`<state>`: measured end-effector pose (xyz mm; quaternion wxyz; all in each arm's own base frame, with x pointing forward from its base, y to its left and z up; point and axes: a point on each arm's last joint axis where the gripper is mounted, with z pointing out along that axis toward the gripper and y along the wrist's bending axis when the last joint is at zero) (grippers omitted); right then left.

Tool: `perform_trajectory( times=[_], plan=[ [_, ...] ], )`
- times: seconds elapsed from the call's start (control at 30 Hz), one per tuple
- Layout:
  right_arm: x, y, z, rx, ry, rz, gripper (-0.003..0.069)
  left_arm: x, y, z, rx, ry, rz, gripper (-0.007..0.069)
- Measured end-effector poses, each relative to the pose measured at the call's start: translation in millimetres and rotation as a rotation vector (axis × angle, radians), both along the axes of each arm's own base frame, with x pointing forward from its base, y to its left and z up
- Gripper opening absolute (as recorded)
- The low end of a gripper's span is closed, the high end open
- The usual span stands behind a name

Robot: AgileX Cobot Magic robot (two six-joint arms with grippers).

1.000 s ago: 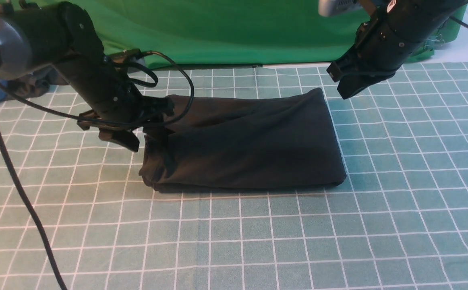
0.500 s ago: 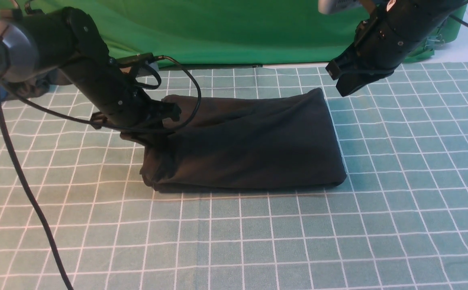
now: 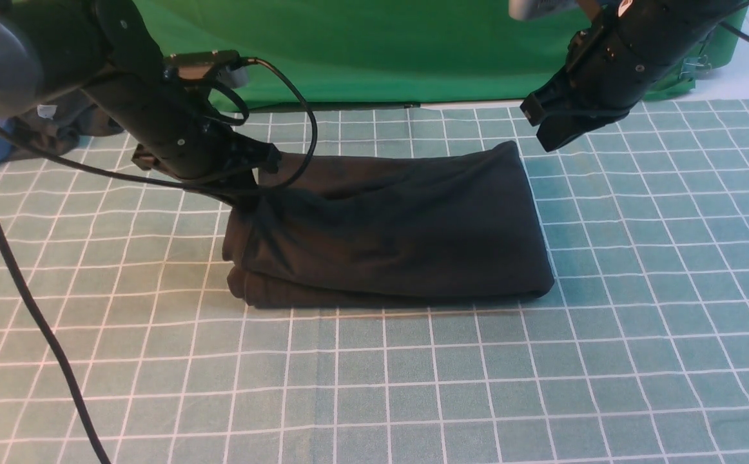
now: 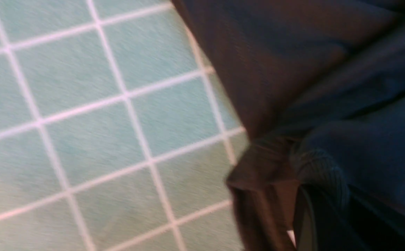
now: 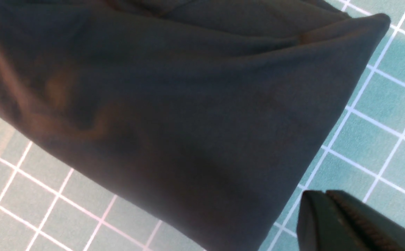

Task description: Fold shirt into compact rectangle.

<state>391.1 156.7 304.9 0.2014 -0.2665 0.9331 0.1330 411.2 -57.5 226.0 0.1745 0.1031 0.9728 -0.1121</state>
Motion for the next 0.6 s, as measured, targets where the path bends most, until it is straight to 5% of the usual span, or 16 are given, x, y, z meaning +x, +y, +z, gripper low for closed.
perform_trajectory(
  times=[0.6],
  plan=[
    [1,0,1,0.005,-0.016,-0.003,0.0027,7,12,-30,0.094,0.089,0.175,0.0009]
  ],
)
